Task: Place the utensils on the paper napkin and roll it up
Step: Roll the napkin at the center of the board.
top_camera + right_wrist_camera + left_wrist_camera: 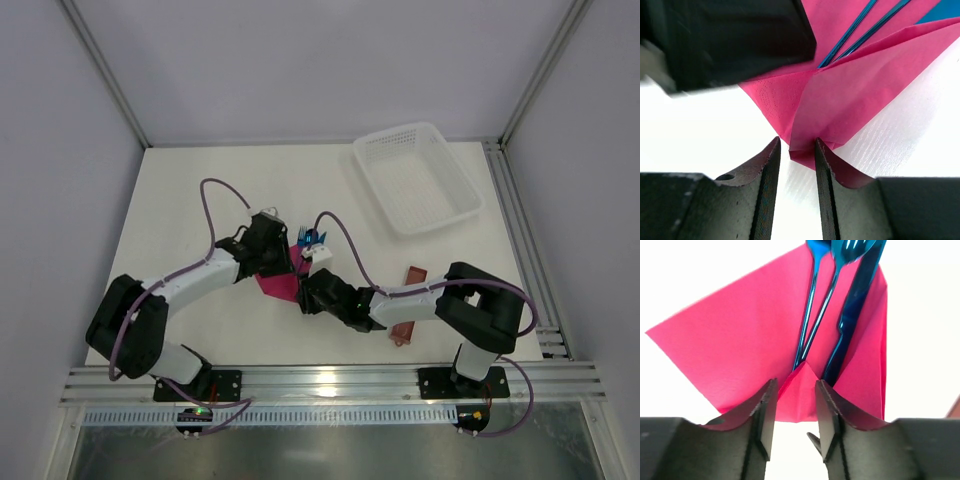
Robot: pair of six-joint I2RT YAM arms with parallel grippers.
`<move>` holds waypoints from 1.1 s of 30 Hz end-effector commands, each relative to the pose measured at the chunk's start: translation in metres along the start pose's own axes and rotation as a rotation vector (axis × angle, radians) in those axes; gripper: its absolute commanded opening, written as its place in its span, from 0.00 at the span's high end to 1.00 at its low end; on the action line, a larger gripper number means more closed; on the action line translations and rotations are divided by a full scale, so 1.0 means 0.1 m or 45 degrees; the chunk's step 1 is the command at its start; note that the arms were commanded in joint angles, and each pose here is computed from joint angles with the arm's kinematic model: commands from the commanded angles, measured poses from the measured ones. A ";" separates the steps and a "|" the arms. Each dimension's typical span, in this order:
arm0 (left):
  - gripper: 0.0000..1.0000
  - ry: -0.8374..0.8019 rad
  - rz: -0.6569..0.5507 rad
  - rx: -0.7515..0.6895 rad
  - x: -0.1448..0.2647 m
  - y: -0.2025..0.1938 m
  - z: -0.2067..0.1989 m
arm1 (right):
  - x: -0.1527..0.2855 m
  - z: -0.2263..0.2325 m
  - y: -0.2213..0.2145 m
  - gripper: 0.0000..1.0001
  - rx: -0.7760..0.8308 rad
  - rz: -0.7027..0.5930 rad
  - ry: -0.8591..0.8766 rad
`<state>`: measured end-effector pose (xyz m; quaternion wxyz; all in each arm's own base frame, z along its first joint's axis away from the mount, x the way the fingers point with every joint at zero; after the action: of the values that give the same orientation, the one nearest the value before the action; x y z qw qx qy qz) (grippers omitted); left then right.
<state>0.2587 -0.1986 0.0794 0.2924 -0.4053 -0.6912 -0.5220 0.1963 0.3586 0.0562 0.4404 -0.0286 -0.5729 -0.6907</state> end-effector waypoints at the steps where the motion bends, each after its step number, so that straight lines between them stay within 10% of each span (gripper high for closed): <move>1: 0.59 -0.110 -0.106 -0.015 0.24 0.28 -0.09 | -0.02 0.12 0.12 0.64 -0.011 -0.070 0.051; 12: 0.56 -0.479 -0.133 -0.071 0.24 0.21 -0.40 | 0.02 0.13 0.15 0.64 -0.004 -0.110 0.085; 33: 0.53 -0.476 -0.276 -0.090 0.21 0.19 -0.28 | 0.02 0.18 0.20 0.62 0.066 -0.180 0.169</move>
<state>0.2543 -0.2158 0.0931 0.1415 -0.4531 -0.7372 -0.4809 0.1936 0.3601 0.0570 0.4452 0.0306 -0.5715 -0.6887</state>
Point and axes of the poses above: each gripper's point midway between its finger pads, its own x axis back along the fingers, its own z axis along the line the jaws close on, y = z × x, the point moved 3 cm from there along x, back along the fingers, and after that the axes turned 3 degrees about -x, right-handed, at the moved point
